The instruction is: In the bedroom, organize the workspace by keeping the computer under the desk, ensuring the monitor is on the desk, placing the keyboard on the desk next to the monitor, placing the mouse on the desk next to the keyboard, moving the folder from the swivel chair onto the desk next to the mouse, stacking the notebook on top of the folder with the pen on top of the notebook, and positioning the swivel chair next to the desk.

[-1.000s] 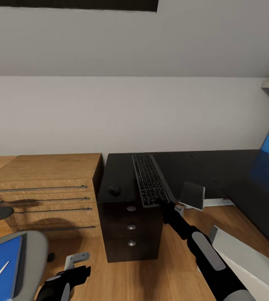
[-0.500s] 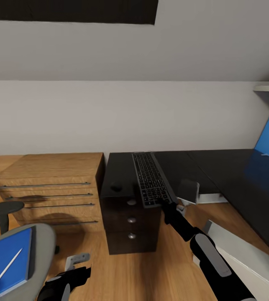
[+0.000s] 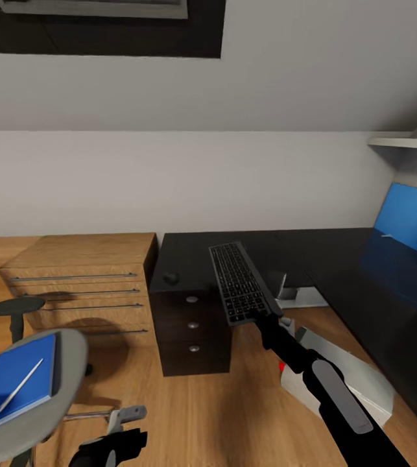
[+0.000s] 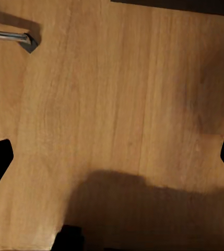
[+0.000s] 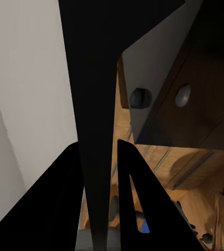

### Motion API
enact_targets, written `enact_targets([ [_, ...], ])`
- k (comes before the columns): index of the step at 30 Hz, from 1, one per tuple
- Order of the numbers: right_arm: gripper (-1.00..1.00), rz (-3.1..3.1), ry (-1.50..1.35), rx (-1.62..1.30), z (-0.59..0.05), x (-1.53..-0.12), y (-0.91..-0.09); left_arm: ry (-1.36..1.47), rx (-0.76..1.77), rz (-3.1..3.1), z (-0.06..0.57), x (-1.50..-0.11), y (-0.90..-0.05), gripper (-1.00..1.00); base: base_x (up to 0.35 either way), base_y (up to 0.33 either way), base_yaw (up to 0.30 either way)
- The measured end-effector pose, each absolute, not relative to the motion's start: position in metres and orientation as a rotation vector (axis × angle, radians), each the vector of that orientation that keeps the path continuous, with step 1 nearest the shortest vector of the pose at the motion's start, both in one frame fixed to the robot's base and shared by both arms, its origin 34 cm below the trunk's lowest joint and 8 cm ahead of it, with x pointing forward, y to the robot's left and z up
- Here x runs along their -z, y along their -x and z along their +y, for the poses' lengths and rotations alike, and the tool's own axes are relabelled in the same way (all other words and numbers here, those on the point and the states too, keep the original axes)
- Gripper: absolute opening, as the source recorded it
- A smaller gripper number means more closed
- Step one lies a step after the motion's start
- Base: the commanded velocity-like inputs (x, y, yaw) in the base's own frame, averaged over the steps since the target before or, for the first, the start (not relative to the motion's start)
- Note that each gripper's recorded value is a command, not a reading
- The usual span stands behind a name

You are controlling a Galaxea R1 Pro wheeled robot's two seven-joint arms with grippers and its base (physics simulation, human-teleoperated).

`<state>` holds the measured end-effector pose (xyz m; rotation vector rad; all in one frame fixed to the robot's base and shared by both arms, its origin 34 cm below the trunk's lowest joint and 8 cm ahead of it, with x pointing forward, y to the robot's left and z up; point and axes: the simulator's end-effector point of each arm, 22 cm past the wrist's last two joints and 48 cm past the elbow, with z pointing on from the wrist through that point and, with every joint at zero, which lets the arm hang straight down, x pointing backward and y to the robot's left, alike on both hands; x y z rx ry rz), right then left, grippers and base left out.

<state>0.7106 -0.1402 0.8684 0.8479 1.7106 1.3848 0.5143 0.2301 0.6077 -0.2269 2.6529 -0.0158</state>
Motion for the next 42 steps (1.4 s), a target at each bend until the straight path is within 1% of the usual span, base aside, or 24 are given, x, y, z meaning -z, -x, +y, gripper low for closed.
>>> enact_targets([
  [7, -1.00, 1.711, -0.849, -1.388, -0.141, -0.881, -0.711, 0.234, 0.020, 2.716, 0.227, -0.574, -0.482, 1.00, -0.252, -0.215, 0.000],
  [8, -1.00, 1.705, -0.850, -1.391, -0.141, -0.884, -0.711, 0.237, -0.019, 2.670, 0.241, -0.554, -0.472, 1.00, -0.105, -0.089, 0.000],
  [12, -1.00, 1.705, -0.849, -1.392, -0.141, -0.891, -0.711, 0.230, -0.049, 2.702, 0.253, -0.540, -0.449, 1.00, -0.048, -0.041, 0.000],
  [13, -1.00, 1.709, -0.851, -1.392, -0.139, -0.892, -0.711, 0.228, -0.115, 2.713, 0.286, -0.534, -0.438, 1.00, 0.000, 0.000, 0.000],
  [16, -1.00, 1.709, -0.851, -1.392, -0.140, -0.897, -0.711, 0.248, -0.128, 2.713, 0.294, -0.538, -0.437, 1.00, 0.000, 0.000, 0.000],
  [42, -1.00, 1.668, -0.781, -1.419, -0.131, -0.974, -0.697, 0.252, -0.130, 2.713, 0.295, -0.578, -0.435, 1.00, 0.000, -0.027, 0.000],
])
